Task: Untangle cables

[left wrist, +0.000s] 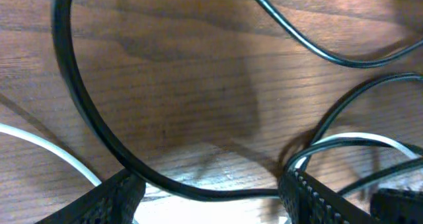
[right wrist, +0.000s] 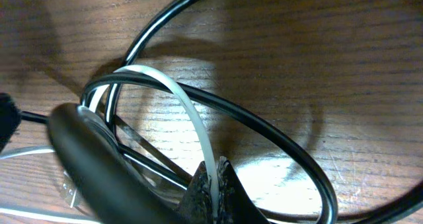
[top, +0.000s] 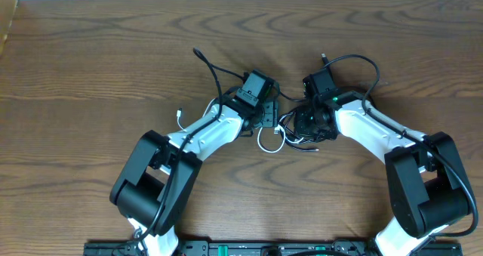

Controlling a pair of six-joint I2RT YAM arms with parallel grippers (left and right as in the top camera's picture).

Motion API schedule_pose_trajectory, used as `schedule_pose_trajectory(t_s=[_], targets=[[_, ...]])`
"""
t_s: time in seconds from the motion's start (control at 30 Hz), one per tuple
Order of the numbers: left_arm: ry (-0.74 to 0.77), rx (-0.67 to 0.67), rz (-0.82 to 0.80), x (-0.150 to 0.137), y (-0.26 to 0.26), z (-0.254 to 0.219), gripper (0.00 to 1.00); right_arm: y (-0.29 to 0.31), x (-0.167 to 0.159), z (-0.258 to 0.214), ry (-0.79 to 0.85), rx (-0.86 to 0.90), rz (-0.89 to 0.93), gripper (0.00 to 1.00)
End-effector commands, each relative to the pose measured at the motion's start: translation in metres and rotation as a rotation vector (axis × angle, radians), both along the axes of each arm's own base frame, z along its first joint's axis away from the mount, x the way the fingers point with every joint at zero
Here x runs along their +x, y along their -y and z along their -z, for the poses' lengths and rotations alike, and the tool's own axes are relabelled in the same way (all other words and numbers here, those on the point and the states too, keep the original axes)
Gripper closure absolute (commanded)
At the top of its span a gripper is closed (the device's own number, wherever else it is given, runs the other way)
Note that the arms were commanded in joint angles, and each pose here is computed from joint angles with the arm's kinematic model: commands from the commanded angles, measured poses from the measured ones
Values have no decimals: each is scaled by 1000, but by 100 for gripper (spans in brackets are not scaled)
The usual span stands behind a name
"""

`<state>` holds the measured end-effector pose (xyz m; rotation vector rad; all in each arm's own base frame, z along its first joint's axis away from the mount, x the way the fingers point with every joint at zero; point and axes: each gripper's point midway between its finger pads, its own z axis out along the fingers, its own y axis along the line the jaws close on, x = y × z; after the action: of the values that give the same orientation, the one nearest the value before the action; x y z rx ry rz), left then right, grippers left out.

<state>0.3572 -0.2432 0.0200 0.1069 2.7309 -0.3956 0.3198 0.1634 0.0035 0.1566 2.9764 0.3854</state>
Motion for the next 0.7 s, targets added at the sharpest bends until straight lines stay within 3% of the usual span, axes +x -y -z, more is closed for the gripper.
schedule_pose_trajectory(t_s=[0.0,0.03,0.1,0.17,0.23,0.47,0.67], targets=[[6,30,-19,2,-5,7,30,-2,-3,1,-9,3,3,99],[10,28,-19,3,-5,6,31,-2,-3,1,-9,3,2,99],[18,22,-20,5,-4,5,44,-2,-3,1,-10,2,2,99],[25,17,-20,6,-3,4,75,-2,-3,1,-13,1,3,99],[28,16,-22,7,-3,3,91,-2,-4,2,-13,1,3,99],[80,-2,-79,19,-29,-36,92,11,-7,4,-28,-55,21,99],[163,50,-192,27,-103,-95,92,50,-13,8,-93,-131,103,99]])
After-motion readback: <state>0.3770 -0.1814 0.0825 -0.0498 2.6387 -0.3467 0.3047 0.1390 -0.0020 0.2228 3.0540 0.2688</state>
